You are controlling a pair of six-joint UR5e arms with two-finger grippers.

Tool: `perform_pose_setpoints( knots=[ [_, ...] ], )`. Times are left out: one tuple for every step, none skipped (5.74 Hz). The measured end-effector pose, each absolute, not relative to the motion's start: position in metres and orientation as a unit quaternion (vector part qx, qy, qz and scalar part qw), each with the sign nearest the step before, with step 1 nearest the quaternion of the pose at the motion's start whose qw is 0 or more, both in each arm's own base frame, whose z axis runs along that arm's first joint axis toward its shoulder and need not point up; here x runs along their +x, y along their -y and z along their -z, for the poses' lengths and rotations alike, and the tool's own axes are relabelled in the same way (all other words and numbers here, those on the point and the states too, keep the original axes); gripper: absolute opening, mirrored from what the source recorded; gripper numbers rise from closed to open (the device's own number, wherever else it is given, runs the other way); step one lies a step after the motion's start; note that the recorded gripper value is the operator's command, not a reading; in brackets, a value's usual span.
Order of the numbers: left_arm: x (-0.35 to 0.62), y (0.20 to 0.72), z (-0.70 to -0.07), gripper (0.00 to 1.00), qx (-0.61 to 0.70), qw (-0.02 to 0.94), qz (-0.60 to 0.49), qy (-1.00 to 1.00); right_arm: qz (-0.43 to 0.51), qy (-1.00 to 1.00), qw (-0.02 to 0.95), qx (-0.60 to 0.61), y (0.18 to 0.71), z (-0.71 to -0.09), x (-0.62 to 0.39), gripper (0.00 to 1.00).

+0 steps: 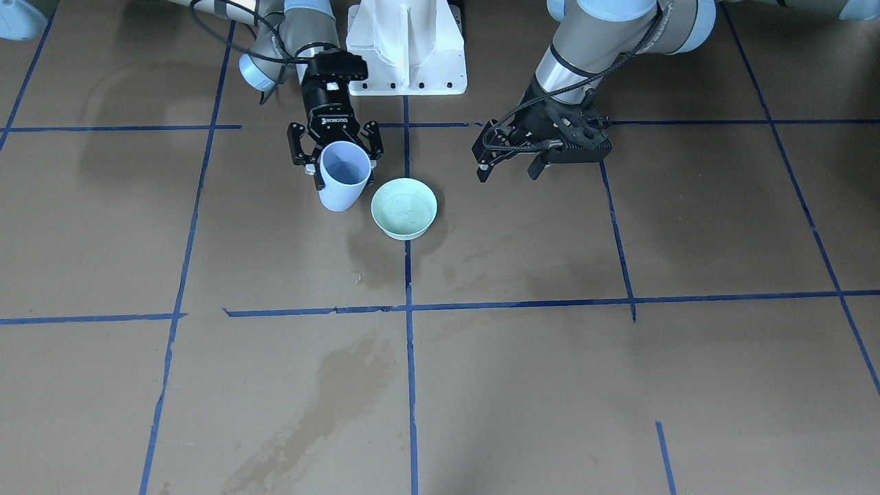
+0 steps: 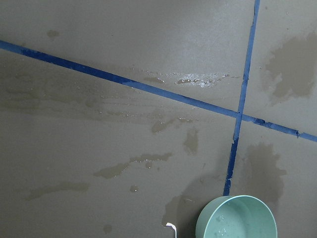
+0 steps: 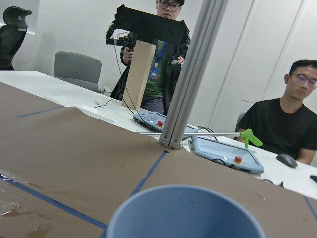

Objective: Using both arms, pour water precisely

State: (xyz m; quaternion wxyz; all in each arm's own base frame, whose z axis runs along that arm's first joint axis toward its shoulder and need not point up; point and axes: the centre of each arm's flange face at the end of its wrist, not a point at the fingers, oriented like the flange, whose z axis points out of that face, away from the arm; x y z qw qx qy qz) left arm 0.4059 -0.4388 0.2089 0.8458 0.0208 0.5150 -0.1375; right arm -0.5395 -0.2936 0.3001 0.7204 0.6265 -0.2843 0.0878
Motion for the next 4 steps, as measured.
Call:
perform_pose_setpoints(
  knots=[
    [0.406, 0.439, -0.209, 1.0, 0.021, 0.846, 0.138, -0.515, -0.132, 0.32, 0.716, 0.606, 0.292, -0.336, -0.522, 0.0],
    [0.406, 0.439, -0.208, 1.0, 0.021, 0.846, 0.138, -0.515, -0.16, 0.343, 0.71, 0.594, 0.29, -0.378, -0.493, 0.0],
    [0.405, 0.438, -0.208, 1.0, 0.021, 0.845, 0.138, -0.516, -0.172, 0.352, 0.705, 0.591, 0.288, -0.421, -0.459, 0.0],
    [0.405, 0.438, -0.208, 1.0, 0.021, 0.845, 0.138, -0.516, -0.18, 0.351, 0.703, 0.592, 0.289, -0.457, -0.423, 0.0]
  ],
)
